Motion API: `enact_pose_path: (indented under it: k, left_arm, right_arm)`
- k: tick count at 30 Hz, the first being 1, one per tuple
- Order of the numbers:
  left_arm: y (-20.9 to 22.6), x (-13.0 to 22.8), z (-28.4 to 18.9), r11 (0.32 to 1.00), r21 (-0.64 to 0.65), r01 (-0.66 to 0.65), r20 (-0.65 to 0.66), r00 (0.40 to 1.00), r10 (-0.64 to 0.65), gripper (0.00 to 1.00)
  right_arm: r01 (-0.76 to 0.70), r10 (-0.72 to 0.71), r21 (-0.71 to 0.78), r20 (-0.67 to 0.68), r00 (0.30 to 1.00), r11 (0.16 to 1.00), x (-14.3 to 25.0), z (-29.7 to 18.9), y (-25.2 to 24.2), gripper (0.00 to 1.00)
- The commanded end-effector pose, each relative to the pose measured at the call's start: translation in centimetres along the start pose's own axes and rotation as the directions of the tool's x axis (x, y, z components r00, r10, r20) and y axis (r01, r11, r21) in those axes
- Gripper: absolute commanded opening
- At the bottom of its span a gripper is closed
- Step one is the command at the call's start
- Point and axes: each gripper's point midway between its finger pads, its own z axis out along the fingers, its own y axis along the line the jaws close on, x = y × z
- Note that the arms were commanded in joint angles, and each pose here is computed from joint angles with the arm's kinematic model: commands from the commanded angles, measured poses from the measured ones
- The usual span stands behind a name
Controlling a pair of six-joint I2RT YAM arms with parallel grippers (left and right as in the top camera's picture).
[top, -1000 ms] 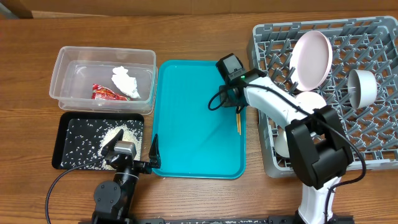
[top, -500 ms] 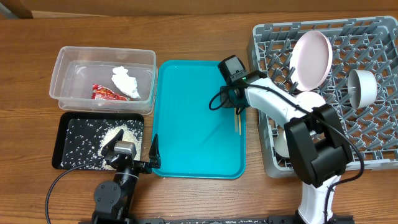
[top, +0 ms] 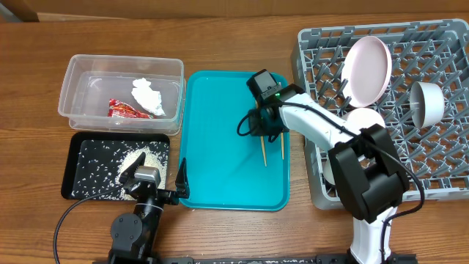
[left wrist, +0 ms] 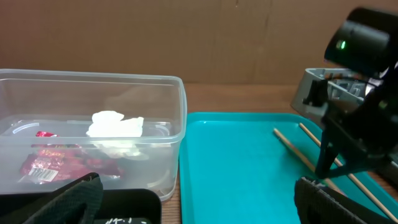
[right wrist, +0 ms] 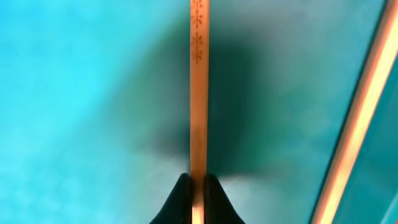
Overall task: Sort waste into correct bins and load items into the dishwasher
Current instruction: 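Carry the chopstick to the dish rack and release it, then reach back to the teal tray and grasp the remaining chopstick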
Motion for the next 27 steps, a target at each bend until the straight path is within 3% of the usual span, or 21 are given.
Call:
enact_pose_path:
  k: [1,3,6,10,15,16,18,19,27]
  left_arm:
    - [-0.1,0.0,0.0,1.0,0.008,-0.01,0.007,1.0,0.01,1.0]
    - [-0.1,0.0,0.0,1.0,0.008,-0.01,0.007,1.0,0.01,1.0]
    - [-0.1,0.0,0.0,1.0,0.008,-0.01,0.007,1.0,0.01,1.0]
    - [-0.1,0.0,0.0,1.0,0.008,-0.01,0.007,1.0,0.01,1.0]
    - [-0.1,0.0,0.0,1.0,0.008,-0.01,0.007,1.0,0.01,1.0]
    - [-0.1,0.0,0.0,1.0,0.008,-0.01,0.007,1.0,0.01,1.0]
    - [-0.1,0.0,0.0,1.0,0.008,-0.01,0.007,1.0,0.01,1.0]
    - [-0.1,0.0,0.0,1.0,0.008,-0.01,0.007,1.0,0.01,1.0]
    - [-0.1,0.0,0.0,1.0,0.008,-0.01,0.007,1.0,0.01,1.0]
  right_arm:
    - [0.0,0.016,-0.064,0.251,0.968,0.998,-5.4,-10.0,1.5,0.04]
    - [-0.058,0.056,-0.007,0.376,0.925,0.998,-7.5,-14.3,-1.4,0.04]
    - [-0.054,0.019,0.066,0.444,0.896,0.996,-8.9,-16.6,-4.6,0.04]
    - [-0.041,-0.031,0.171,0.397,0.917,0.984,-9.7,-15.2,-11.2,0.04]
    - [-0.022,-0.056,0.223,0.335,0.941,0.975,-9.5,-13.4,-14.1,0.04]
    - [-0.019,-0.054,0.227,0.312,0.948,0.974,-9.0,-13.1,-14.3,0.08]
    - [-0.016,-0.055,0.232,0.296,0.954,0.973,-8.5,-13.2,-14.2,0.3]
    - [0.003,-0.067,0.23,0.273,0.96,0.973,-7.9,-13.5,-13.4,0.34]
    - [0.117,-0.121,0.029,0.224,0.967,0.993,-3.9,-12.6,-1.2,0.38]
